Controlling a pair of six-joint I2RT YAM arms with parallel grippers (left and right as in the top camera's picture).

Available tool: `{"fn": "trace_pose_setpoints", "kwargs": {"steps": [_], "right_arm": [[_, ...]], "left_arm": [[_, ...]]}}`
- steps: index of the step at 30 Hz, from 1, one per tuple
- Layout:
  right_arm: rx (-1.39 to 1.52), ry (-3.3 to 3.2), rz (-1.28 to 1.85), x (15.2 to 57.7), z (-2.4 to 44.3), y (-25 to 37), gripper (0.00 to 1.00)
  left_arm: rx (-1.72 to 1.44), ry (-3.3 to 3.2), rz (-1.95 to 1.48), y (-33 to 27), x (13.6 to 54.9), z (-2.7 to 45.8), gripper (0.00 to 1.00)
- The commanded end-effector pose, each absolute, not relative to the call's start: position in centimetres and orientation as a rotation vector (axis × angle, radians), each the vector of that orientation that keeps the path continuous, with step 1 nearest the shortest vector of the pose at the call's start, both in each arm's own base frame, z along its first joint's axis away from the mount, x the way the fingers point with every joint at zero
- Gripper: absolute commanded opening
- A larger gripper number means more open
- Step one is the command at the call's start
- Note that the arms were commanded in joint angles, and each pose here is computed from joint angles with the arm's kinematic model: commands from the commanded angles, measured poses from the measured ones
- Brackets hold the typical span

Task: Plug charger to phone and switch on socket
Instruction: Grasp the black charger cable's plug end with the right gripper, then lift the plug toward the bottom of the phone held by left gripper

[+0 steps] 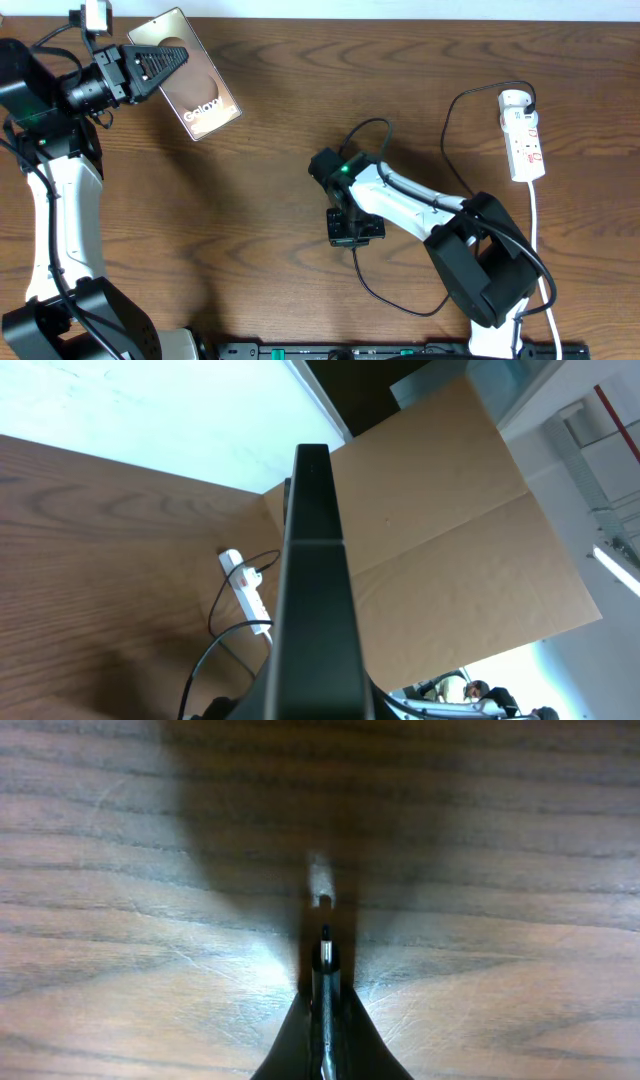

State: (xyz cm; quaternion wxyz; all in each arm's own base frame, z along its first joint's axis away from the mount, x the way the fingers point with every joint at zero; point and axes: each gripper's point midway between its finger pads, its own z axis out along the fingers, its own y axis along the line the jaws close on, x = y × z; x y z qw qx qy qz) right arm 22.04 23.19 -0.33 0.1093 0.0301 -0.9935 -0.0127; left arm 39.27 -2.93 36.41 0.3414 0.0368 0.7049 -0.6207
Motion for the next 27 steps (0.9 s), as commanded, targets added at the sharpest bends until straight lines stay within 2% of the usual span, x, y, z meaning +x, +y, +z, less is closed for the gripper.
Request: {"fn": "trace_pose_setpoints", "kwargs": {"steps": [1, 4, 7, 11, 13, 20, 27], "right_arm": [[0.168, -2.921, -0.109, 24.2, -0.1, 24.3, 0.01], [0.303, -2.956, -0.386, 27.9, 4.3, 27.5, 0.01], [0.559, -2.869, -0.876, 30.1, 10.7, 32.0, 0.01], [1.038, -2.495, -1.605, 29.5, 21.3, 35.9, 0.01], [1.169, -2.379, -1.749, 28.8, 23.9, 35.7, 0.01], [1.453, -2.2, -1.821, 25.8, 24.5, 34.3, 0.01], [1.524, -2.141, -1.89, 25.4, 25.0, 34.9, 0.01]], "left_arm": [[0.152, 1.823, -1.6, -3.1, 38.8, 37.3, 0.07], [0.152, 1.823, -1.6, -3.1, 38.8, 37.3, 0.07], [0.152, 1.823, -1.6, -3.1, 38.8, 37.3, 0.07], [0.152, 1.823, -1.6, -3.1, 38.8, 37.3, 0.07], [0.152, 1.823, -1.6, -3.1, 38.8, 37.3, 0.07], [0.153, 1.822, -1.6, -3.1, 38.8, 37.3, 0.08], [0.185, 1.829, -1.623, -4.5, 38.7, 37.3, 0.07]]}}
